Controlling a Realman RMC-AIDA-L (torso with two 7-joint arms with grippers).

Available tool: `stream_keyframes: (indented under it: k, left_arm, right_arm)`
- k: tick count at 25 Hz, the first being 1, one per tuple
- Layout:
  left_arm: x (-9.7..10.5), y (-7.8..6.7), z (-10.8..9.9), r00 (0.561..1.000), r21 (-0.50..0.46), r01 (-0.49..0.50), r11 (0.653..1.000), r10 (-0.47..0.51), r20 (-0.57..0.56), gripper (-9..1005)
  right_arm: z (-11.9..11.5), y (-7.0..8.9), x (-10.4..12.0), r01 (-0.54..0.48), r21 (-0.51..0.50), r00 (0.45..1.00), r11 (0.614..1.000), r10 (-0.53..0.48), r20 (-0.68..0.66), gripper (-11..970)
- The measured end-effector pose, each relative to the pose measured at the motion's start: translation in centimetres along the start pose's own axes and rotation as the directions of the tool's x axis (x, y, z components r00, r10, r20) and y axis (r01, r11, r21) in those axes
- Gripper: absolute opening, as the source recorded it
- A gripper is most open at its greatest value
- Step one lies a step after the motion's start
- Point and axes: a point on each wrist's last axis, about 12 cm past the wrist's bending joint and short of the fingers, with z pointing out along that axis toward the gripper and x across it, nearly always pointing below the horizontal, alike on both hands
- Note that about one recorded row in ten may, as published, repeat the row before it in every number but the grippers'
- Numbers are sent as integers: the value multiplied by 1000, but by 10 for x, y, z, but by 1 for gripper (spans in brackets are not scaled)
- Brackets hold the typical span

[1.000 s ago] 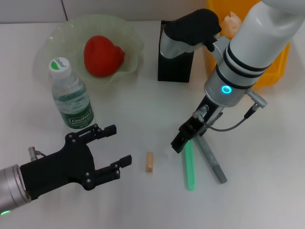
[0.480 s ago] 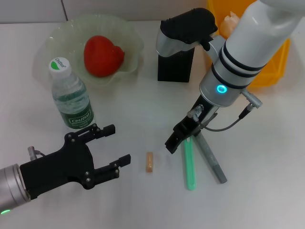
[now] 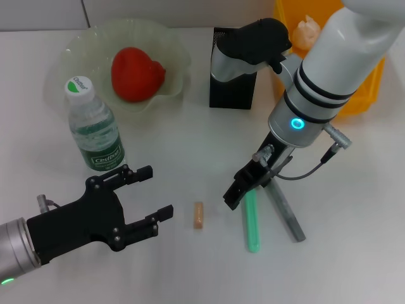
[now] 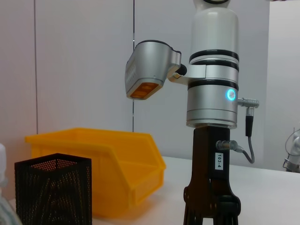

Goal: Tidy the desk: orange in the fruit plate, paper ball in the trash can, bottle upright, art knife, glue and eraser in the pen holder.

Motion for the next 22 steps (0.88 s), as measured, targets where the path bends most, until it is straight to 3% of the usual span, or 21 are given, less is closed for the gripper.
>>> stream_keyframes:
  k: [16, 22]
  left_arm:
    - [1, 0, 0, 1000, -3, 2, 1000, -2, -4, 692]
    - [1, 0, 0, 1000, -6, 5, 1000, -5, -7, 689]
  right_arm:
    - [7, -2, -2, 6, 39, 1000, 999, -6, 0, 838]
    - [7, -2, -3, 6, 38, 1000, 999, -6, 7, 676]
